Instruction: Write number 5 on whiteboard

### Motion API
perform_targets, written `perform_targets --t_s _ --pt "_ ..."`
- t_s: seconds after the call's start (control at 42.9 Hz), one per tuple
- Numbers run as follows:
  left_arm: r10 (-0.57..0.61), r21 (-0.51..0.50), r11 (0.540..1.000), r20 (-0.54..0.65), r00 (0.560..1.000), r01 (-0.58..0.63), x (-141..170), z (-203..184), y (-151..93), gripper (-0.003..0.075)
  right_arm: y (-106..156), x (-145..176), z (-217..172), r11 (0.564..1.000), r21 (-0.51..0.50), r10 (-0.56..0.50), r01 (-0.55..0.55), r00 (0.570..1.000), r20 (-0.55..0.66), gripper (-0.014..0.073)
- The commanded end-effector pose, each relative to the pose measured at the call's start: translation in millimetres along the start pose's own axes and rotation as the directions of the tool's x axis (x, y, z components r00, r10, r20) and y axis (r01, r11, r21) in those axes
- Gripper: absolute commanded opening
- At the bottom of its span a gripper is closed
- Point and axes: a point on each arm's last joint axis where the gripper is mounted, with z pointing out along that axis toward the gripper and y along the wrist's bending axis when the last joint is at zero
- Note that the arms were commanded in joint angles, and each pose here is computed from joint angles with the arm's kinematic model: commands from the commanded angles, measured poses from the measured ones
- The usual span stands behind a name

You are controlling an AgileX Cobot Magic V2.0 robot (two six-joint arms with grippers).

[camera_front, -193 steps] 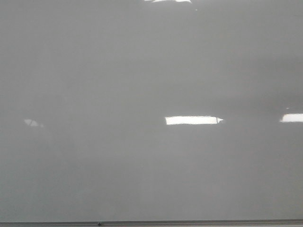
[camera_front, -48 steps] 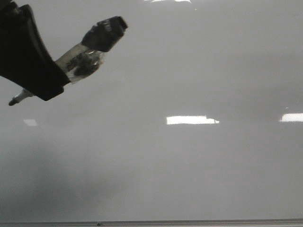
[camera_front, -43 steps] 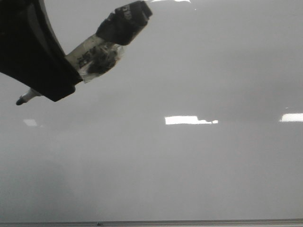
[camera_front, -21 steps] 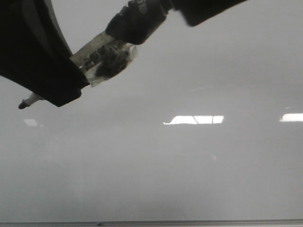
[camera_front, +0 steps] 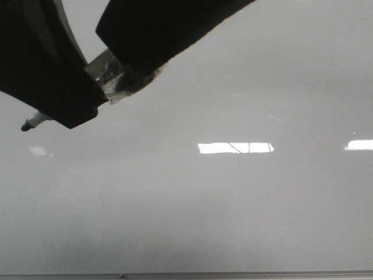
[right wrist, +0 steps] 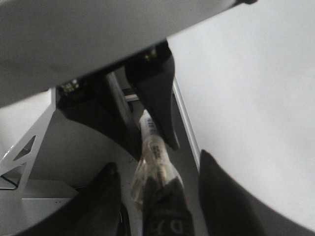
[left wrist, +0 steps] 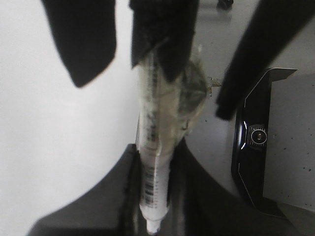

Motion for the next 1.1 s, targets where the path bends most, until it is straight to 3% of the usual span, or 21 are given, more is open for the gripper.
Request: perform_targets --t_s 0.0,0.186,0.466,0.513,0.583,0.746,0.816,0.956,1.072 --pt "0.017 -0.061 0.998 0.111 0.994 -0.01 -11.2 -20.5 2.0 -0.002 0.5 -15.3 -8.3 1.0 0.004 0.003 -0.003 0.998 0.067 0.0197" --pt "0.046 -0.116 0.993 0.178 0.983 -0.026 -11.9 -37.4 0.7 -0.002 2.7 -14.0 -8.2 1.0 -0.02 -0.009 0.01 0.999 0.052 -0.0074" --pt "0.046 -0.123 0.992 0.187 0.981 -0.023 -11.1 -41.6 0.1 -0.0011 3.0 -18.5 -11.5 1.0 -0.021 -0.018 0.019 0.998 0.064 -0.0067" --pt "0.046 -0.125 0.992 0.189 0.981 -0.022 -11.2 -41.6 0.2 0.0032 3.3 -18.6 -12.0 1.0 -0.021 -0.018 0.019 0.998 0.065 -0.0067" --pt "0.047 -0.129 0.991 0.194 0.98 -0.022 -11.7 -41.8 0.6 0.0156 3.0 -18.2 -12.1 1.0 -0.02 -0.021 0.022 0.998 0.062 -0.0067" --pt "0.046 -0.15 0.989 0.219 0.975 -0.013 -14.0 -42.5 2.5 0.0564 -4.3 -16.5 -26.0 1.0 0.022 -0.004 0.003 0.997 0.075 -0.0066" --pt "0.047 -0.154 0.988 0.224 0.973 -0.012 -14.5 -42.7 2.9 0.0657 -7.6 -13.6 -38.5 0.999 0.048 0.01 -0.014 0.996 0.085 -0.0059" --pt "0.047 -0.155 0.988 0.225 0.973 -0.012 -14.6 -42.7 3.0 0.0678 -12.3 3.4 -71.0 0.981 0.173 0.063 -0.084 0.99 0.126 -0.0058" --pt "0.047 -0.155 0.988 0.225 0.973 -0.012 -14.6 -42.7 3.0 0.0678 -15.5 25.9 -99.8 0.929 0.326 0.12 -0.175 0.976 0.18 -0.0058"
